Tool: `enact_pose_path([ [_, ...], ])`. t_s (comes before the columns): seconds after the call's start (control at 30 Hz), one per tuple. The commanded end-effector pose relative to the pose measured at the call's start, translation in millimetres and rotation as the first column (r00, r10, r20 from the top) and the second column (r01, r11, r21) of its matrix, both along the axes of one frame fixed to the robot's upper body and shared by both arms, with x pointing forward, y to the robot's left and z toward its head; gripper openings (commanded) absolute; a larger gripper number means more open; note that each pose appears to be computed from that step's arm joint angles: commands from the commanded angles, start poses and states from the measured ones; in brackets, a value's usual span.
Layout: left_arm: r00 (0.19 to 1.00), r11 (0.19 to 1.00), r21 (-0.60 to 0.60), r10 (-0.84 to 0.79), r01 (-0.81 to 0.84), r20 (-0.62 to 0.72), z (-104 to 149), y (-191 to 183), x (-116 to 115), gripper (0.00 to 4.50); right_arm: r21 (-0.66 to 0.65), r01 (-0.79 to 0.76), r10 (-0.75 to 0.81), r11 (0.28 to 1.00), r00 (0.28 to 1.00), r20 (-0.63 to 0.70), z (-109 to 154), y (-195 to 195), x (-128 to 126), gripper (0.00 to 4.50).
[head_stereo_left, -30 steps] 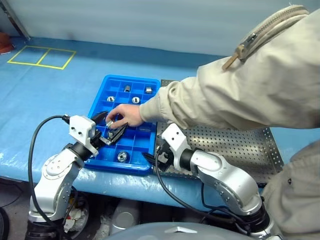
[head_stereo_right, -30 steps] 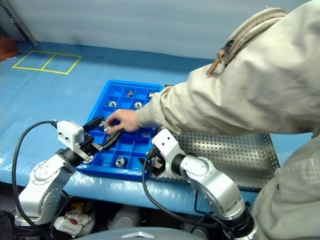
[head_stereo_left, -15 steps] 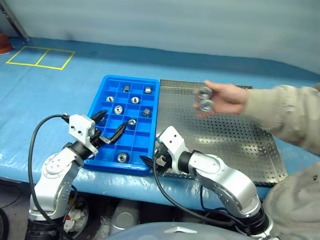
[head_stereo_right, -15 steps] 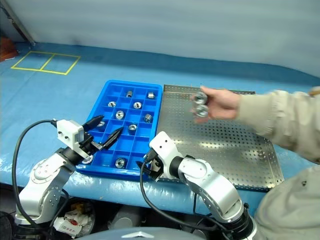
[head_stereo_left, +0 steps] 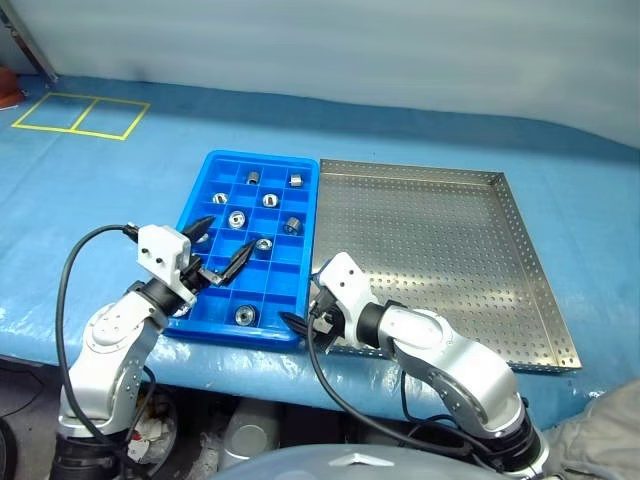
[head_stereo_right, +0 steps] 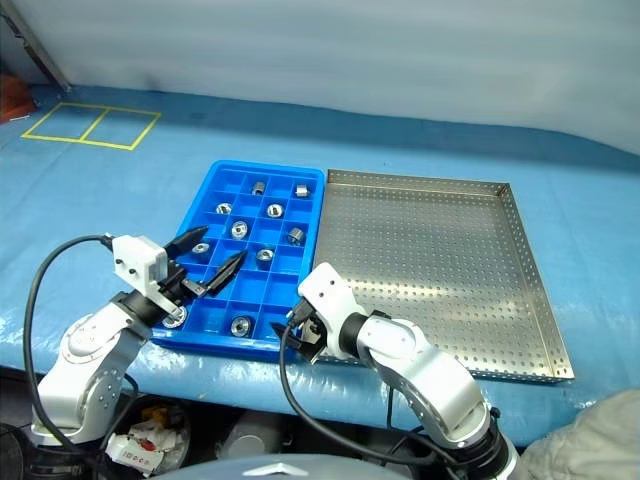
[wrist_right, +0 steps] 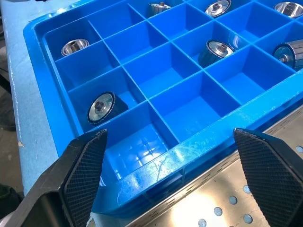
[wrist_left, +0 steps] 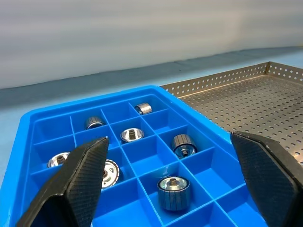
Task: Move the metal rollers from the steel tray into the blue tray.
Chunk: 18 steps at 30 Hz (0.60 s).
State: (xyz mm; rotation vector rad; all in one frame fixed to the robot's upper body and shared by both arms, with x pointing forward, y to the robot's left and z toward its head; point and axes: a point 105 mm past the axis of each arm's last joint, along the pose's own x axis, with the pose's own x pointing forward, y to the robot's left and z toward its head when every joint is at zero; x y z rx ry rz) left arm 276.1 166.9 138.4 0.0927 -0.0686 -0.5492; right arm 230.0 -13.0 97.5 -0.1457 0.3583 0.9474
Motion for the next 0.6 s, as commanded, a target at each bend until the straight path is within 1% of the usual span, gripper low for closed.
enact_pose_path([
  [0.03,0.999,1.000,0.002,0.001,-0.001,0.039,8.3,1.2,0.8,4.50,0.038,-0.023,0.021,0.999,0.999,0.050,15.0,3.6,-3.3,4.48],
  [0.6,0.999,1.000,0.022,0.011,-0.012,0.049,9.2,3.8,3.9,4.50,0.075,-0.006,0.001,0.997,0.997,0.072,20.1,4.1,-3.0,4.48],
])
